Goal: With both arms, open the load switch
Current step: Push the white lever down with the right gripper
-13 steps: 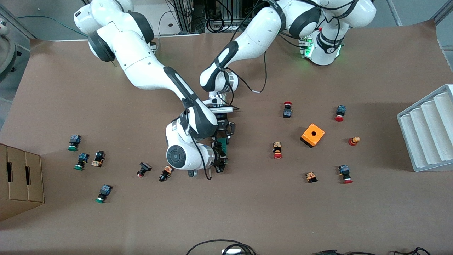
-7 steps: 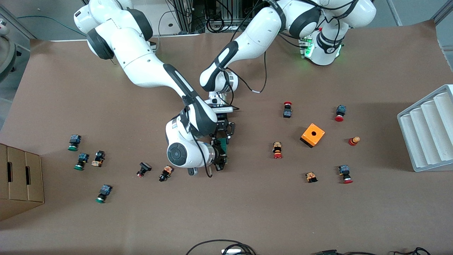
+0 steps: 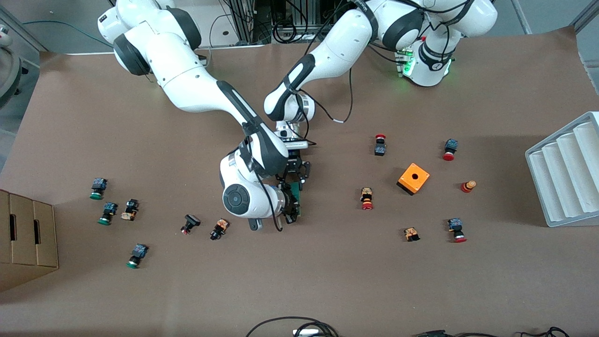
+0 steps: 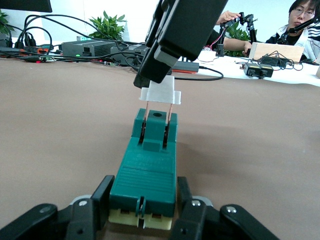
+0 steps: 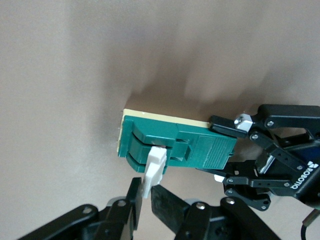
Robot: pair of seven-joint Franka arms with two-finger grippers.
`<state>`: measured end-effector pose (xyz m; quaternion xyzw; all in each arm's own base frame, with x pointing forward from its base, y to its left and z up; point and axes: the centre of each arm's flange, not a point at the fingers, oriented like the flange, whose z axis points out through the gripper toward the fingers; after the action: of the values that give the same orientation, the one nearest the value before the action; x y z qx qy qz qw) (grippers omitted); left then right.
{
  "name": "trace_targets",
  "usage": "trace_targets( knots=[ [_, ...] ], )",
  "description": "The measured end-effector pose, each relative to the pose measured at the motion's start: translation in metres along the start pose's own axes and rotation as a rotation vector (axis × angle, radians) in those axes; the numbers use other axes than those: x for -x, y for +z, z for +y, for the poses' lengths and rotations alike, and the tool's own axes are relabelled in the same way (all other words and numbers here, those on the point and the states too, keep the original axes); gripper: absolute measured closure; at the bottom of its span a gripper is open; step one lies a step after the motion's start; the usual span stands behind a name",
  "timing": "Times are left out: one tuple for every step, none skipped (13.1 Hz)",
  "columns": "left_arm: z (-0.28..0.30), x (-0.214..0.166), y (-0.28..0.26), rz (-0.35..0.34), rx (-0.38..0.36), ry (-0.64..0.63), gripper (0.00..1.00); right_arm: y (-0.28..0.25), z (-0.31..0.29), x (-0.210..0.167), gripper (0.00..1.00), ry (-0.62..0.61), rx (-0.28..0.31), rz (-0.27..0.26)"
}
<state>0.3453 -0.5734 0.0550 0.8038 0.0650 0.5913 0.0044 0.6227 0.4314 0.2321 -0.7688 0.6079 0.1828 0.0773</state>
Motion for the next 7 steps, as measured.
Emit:
trace_targets(
  knots=[
    [0.0,0.0,0.0,0.0,0.0,0.0,0.42,-0.0006,0.0014,0.0001,0.85,-0.007,-0.002,0.0],
    [0.0,0.0,0.0,0.0,0.0,0.0,0.43,-0.0007,0.0025,0.0003,0.85,-0.01,-0.004,0.001],
    [0.0,0.0,0.0,0.0,0.0,0.0,0.43,-0.0009,0.0034,0.0005,0.85,-0.012,-0.006,0.001],
    [0.0,0.0,0.0,0.0,0.0,0.0,0.43,-0.0009,0.004,0.0007,0.85,-0.014,-0.006,0.002],
    [-0.0002,0.0001,0.0,0.0,-0.001,0.001,0.44,-0.001,0.0044,0.0008,0.85,-0.016,-0.007,0.003],
    [-0.0002,0.0001,0.0,0.0,-0.001,0.001,0.44,-0.0011,0.005,0.0012,0.84,-0.018,-0.007,0.004],
    [-0.0002,0.0001,0.0,0.0,-0.001,0.001,0.44,-0.0013,0.0058,0.0018,0.84,-0.022,-0.006,0.006]
  ],
)
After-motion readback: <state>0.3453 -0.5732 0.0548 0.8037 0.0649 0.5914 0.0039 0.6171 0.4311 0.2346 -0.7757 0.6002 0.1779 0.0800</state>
